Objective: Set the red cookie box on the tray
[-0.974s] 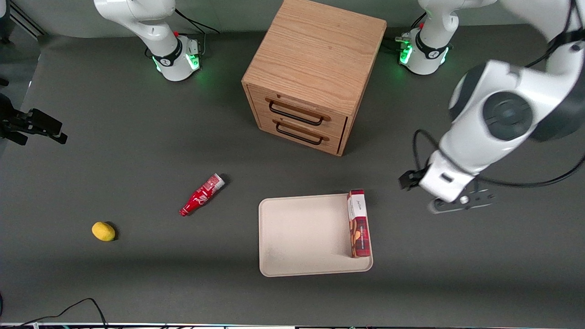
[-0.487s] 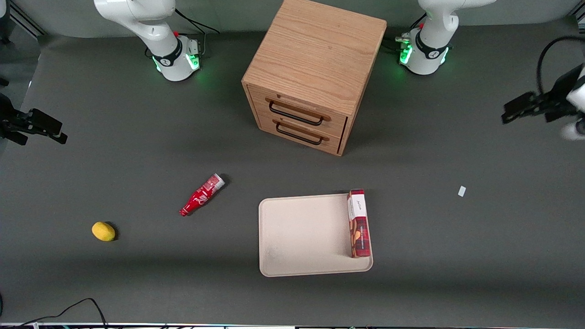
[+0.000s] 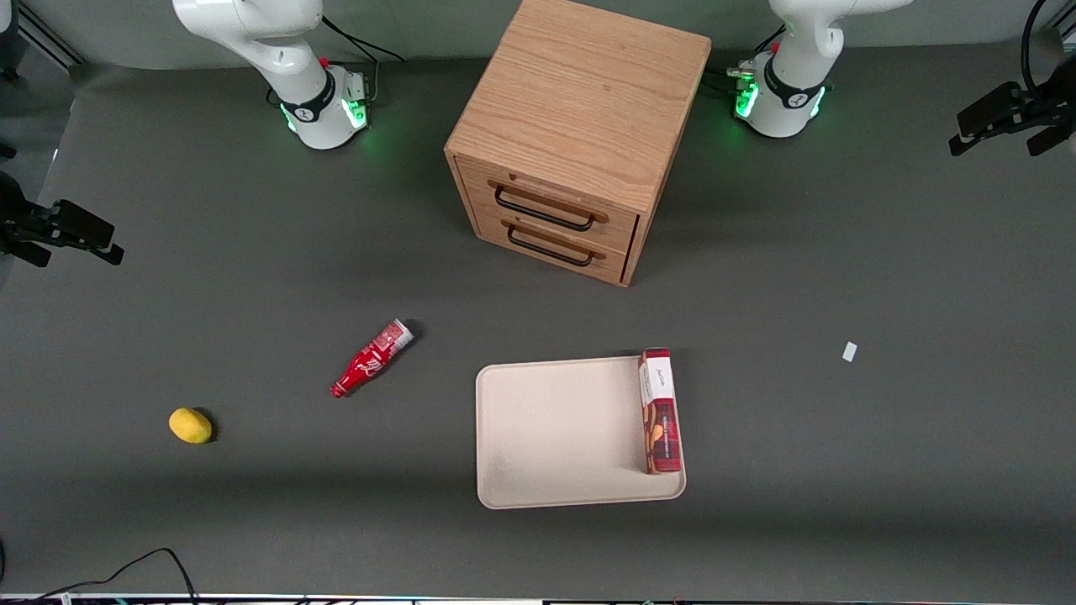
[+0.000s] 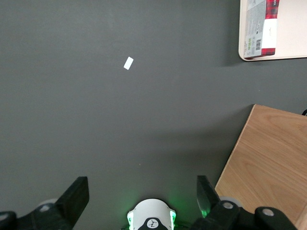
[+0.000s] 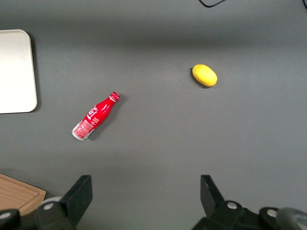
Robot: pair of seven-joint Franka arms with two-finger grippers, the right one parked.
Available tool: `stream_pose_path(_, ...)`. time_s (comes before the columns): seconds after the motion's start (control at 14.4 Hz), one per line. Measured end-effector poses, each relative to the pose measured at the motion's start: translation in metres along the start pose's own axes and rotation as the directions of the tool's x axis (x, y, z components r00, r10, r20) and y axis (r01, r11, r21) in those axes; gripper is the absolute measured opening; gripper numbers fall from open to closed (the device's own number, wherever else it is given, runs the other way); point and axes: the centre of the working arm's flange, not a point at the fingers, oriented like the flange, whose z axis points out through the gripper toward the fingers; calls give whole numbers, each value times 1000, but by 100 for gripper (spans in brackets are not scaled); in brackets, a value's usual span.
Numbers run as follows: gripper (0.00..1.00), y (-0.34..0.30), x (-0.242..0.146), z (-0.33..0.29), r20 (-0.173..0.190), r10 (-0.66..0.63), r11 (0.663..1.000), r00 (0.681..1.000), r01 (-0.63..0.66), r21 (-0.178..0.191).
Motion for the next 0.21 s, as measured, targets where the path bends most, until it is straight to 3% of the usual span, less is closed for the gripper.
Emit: stream_pose_path(0.21, 100, -3, 5, 1, 12, 0, 1000, 1000, 0, 23)
